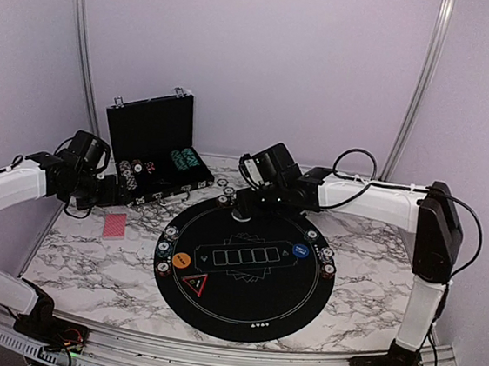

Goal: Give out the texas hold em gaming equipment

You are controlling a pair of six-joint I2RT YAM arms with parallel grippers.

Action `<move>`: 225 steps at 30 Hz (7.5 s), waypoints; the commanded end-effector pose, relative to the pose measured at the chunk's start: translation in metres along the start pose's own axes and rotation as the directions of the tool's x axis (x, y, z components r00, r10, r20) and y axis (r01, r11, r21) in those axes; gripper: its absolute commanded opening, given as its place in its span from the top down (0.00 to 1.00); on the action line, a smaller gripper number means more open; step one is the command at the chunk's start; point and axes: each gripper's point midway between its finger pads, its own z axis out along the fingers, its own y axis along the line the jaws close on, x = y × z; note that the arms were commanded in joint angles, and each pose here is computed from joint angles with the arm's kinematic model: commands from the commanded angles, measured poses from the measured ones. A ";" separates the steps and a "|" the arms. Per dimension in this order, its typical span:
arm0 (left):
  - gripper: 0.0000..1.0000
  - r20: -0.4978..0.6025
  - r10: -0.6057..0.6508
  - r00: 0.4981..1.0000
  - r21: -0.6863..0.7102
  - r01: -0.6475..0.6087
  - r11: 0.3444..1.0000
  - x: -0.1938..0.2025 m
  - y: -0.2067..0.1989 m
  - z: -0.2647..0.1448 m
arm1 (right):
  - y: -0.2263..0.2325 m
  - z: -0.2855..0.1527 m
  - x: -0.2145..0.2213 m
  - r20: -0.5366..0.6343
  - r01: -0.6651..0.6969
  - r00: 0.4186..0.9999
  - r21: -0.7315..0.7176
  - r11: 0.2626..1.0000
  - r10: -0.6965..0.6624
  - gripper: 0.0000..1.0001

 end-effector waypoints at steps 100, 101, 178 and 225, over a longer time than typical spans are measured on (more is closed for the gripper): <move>0.48 -0.478 0.346 0.807 0.046 -0.370 0.928 0.086 -0.046 0.008 | 0.020 -0.072 -0.022 0.101 -0.174 0.965 -0.444 0.879 0.242 0.31; 0.48 -0.475 0.366 0.800 0.064 -0.383 0.921 0.087 -0.053 0.005 | 0.020 -0.074 -0.023 0.098 -0.184 0.961 -0.464 0.866 0.257 0.32; 0.46 -0.290 0.800 0.524 0.420 -0.682 0.599 0.126 -0.210 -0.047 | 0.149 -0.055 0.052 -0.444 -0.510 0.858 -0.798 0.322 0.258 0.34; 0.19 -0.312 0.791 0.526 0.413 -0.675 0.612 0.138 -0.201 -0.038 | 0.162 -0.074 0.051 -0.559 -0.595 0.789 -0.798 0.092 0.255 1.00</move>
